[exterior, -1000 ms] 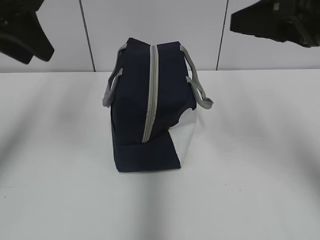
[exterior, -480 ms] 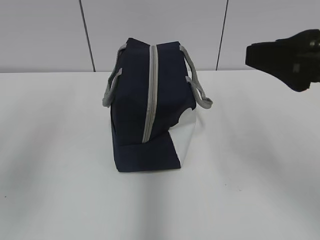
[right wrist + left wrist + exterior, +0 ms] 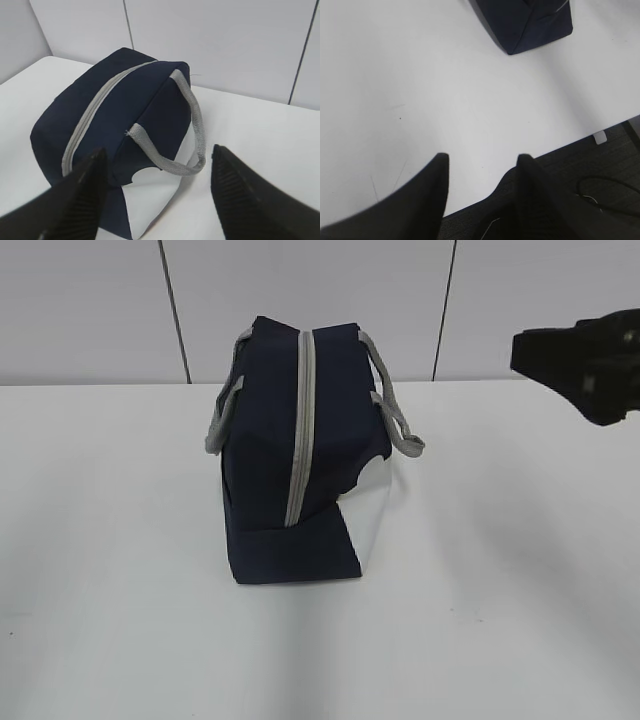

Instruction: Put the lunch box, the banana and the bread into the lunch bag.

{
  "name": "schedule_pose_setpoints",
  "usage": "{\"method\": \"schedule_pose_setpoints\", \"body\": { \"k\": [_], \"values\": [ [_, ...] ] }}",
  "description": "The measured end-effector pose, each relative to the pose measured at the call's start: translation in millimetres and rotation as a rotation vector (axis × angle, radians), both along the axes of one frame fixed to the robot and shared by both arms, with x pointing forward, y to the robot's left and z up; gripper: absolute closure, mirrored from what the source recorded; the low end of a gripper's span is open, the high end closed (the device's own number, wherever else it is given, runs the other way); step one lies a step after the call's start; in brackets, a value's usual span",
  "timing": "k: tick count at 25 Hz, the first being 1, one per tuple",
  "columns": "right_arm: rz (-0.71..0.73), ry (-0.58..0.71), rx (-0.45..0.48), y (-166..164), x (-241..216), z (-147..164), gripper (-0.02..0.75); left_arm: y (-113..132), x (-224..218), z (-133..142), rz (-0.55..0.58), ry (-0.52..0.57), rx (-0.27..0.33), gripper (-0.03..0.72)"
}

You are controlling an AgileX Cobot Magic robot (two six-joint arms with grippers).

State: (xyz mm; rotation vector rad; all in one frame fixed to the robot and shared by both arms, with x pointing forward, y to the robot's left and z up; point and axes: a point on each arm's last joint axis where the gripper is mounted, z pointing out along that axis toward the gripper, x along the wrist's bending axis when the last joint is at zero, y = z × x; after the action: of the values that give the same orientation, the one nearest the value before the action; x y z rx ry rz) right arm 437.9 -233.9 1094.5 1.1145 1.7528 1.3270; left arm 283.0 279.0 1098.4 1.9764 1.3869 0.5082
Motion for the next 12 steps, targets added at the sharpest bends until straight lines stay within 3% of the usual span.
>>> {"method": "schedule_pose_setpoints", "body": {
  "k": [12],
  "values": [
    [-0.016, 0.023, -0.008, -2, -1, -9, 0.259, 8, -9, -46, 0.023, 0.003, 0.055, 0.37]
  ]
}}
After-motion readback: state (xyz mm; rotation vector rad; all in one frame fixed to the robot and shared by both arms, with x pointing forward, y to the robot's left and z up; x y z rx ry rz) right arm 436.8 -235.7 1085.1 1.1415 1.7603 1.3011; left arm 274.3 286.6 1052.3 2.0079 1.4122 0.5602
